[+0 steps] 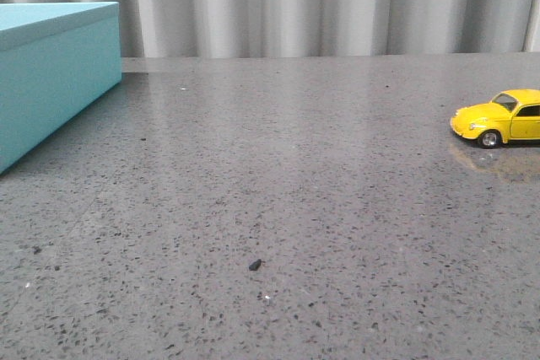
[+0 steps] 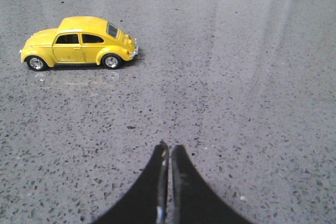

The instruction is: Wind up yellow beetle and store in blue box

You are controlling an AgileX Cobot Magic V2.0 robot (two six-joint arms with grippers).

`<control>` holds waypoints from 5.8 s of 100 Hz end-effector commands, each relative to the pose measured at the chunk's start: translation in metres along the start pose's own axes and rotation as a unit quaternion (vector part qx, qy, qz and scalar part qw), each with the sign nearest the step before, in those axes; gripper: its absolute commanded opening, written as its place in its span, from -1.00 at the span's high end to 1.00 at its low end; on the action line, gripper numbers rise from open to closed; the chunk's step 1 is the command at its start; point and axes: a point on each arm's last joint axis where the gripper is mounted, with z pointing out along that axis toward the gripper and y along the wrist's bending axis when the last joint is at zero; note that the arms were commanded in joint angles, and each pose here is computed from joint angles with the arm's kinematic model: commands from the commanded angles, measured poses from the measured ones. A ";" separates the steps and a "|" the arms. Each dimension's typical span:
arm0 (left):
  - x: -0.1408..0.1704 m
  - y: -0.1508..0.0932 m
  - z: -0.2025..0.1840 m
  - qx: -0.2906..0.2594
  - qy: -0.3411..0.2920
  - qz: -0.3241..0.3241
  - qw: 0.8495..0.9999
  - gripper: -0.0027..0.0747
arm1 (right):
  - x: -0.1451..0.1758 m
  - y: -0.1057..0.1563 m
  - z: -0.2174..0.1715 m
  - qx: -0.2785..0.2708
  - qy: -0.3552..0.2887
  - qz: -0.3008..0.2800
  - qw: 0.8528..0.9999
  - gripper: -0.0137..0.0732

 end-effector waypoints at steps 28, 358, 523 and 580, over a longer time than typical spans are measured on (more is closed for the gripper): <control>0.003 0.000 0.000 0.003 -0.028 -0.009 1.000 0.99 | 0.005 0.000 0.001 0.002 -0.008 0.000 1.000 0.78; -0.125 -0.003 -0.009 0.017 -0.233 -0.074 0.969 0.99 | -0.112 -0.006 0.000 0.007 -0.050 -0.011 0.999 0.78; -0.129 -0.003 -0.008 0.016 -0.249 -0.076 0.965 0.99 | -0.190 0.073 0.223 -0.079 0.437 -0.044 0.895 0.78; -0.129 -0.003 -0.008 0.016 -0.249 -0.076 0.965 0.99 | -0.177 0.069 0.235 -0.056 0.462 -0.068 0.883 0.78</control>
